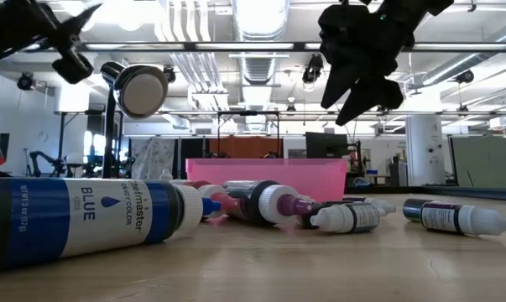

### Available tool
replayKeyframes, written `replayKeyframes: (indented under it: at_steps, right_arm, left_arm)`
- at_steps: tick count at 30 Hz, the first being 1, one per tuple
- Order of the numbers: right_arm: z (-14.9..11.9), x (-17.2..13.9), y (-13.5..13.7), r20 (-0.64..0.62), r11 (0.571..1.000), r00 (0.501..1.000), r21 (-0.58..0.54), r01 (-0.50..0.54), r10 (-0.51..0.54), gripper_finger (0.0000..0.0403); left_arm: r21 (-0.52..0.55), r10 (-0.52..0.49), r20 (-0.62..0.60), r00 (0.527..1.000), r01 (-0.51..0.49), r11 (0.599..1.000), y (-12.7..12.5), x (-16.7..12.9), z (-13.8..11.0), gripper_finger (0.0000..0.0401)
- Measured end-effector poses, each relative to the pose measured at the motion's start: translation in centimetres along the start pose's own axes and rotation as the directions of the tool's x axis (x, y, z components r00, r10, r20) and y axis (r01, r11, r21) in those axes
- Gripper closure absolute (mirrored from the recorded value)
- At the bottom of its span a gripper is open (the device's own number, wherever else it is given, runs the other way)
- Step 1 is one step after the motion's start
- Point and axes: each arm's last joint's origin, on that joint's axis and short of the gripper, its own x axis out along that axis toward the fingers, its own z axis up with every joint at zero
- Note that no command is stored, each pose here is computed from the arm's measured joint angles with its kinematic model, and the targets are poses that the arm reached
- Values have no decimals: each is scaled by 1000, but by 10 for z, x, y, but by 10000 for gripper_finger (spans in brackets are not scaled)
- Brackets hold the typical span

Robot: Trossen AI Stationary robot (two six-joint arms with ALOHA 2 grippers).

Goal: Pick & Place food coloring
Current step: Put the red food coloring bottle into the pink bin

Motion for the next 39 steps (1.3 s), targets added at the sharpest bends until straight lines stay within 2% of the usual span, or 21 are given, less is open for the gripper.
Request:
replayKeyframes:
  at_steps: [6, 9, 12, 15, 17, 22, 26, 28, 32, 36, 39]
  right_arm:
    - [1, 0, 1, 6, 1000, 1000, 25, -6, 6, 183]
    - [1, 0, 1, 7, 999, 1000, 38, -6, 6, 183]
    - [0, 0, 1, 6, 999, 1000, 38, -8, 7, 183]
    - [0, 0, 2, 4, 999, 1000, 41, -9, 9, 183]
    - [-1, 0, 2, 3, 999, 1000, 40, -11, 11, 183]
    - [-2, -1, 3, -2, 999, 1000, 35, -14, 14, 183]
    - [-2, -1, 3, -2, 999, 1000, 32, -11, 11, 183]
    - [-2, -1, 3, -3, 999, 1000, 32, -9, 9, 183]
    - [-3, 0, 3, -4, 1000, 1000, 30, -6, 6, 183]
    - [-5, 2, 1, -11, 1000, 1000, 23, 2, -1, 183]
    - [-6, 3, -1, -18, 1000, 1000, 22, 10, -9, 183]
  left_arm:
    - [-74, 182, 232, 956, -169, 983, 5, -1, 7, 259]
    - [-126, 184, 262, 947, -155, 980, 4, -1, 8, 259]
    - [-127, 227, 202, 953, -204, 971, 2, 2, 8, 261]
    - [-85, 360, 105, 927, -353, 932, 1, 7, 8, 265]
    - [-55, 406, 49, 912, -404, 913, -3, 12, 9, 266]
    - [104, 366, -118, 923, -355, 929, -20, 32, 12, 266]
    - [224, 391, -263, 882, -339, 914, -25, 45, 9, 266]
    - [254, 434, -319, 843, -365, 896, -24, 50, 6, 266]
    - [282, 519, -376, 767, -439, 853, -15, 55, -2, 266]
    - [310, 576, -357, 735, -489, 815, -7, 59, -8, 266]
    - [324, 603, -328, 727, -513, 795, -3, 64, -11, 266]
